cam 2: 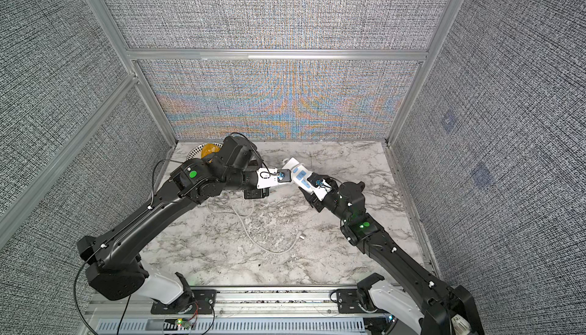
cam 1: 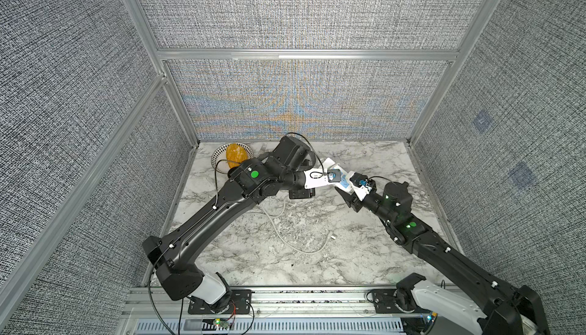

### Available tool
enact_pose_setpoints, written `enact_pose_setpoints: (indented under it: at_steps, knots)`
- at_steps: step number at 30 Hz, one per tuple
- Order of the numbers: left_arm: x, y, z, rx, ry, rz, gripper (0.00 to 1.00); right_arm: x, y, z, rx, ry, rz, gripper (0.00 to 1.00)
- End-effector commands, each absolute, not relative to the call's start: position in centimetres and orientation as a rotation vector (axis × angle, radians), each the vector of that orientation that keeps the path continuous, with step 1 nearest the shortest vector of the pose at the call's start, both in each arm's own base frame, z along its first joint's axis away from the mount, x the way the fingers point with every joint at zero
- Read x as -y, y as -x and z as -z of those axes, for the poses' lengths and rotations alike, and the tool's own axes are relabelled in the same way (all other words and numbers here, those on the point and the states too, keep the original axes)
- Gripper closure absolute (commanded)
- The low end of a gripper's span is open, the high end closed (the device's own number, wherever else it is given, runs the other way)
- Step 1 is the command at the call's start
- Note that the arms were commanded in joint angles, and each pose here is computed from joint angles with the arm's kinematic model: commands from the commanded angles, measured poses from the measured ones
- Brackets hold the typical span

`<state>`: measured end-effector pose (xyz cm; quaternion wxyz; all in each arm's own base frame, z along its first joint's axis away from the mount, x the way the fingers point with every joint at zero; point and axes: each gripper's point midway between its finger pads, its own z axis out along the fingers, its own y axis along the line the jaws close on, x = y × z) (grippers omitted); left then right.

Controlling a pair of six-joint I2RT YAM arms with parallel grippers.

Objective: Wrap the cord around the power strip
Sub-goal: Wrap the power cord around the power strip.

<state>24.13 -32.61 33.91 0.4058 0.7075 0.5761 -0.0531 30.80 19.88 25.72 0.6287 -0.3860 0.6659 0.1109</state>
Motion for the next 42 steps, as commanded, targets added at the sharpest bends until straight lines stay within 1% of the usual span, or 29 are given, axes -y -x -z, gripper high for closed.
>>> enact_pose_setpoints:
  at_steps: [1, 6, 12, 16, 20, 25, 28, 32, 36, 42]
  knots:
    - [33.7, -24.1, -35.7, -1.332, -1.802, 0.138, 1.00, -20.3, -29.1, -21.4, -1.645, 1.039, -0.293, 1.00]
    - [34.1, -24.7, -35.6, -1.297, -1.848, 0.095, 1.00, -22.3, -27.0, -20.4, -1.631, 1.179, -0.432, 1.00]
    - [33.7, -26.7, -34.4, -1.301, -1.878, -0.061, 1.00, -23.9, -23.9, -19.9, -1.565, 1.293, -0.611, 1.00]
    - [34.5, -27.0, -34.5, -1.278, -1.872, -0.046, 1.00, -25.0, -21.5, -20.4, -1.459, 1.359, -0.753, 1.00]
    - [35.9, -27.4, -34.1, -1.275, -1.888, -0.003, 1.00, -25.8, -19.9, -21.5, -1.348, 1.374, -0.823, 1.00]
    - [37.0, -27.6, -32.7, -1.281, -1.935, 0.036, 0.95, -26.1, -18.5, -23.1, -1.241, 1.384, -0.841, 1.00]
    - [37.1, -27.5, -32.8, -1.278, -1.934, 0.090, 0.90, -26.0, -17.6, -24.0, -1.186, 1.371, -0.852, 1.00]
    - [37.4, -27.2, -33.7, -1.284, -1.887, 0.231, 0.86, -26.0, -16.5, -24.7, -1.146, 1.342, -0.887, 1.00]
    - [37.7, -26.4, -33.1, -1.306, -1.907, 0.359, 0.78, -26.0, -16.2, -25.1, -1.121, 1.324, -0.893, 1.00]
    - [38.1, -25.9, -31.7, -1.344, -1.933, 0.448, 0.79, -25.9, -16.3, -26.5, -1.083, 1.289, -0.864, 1.00]
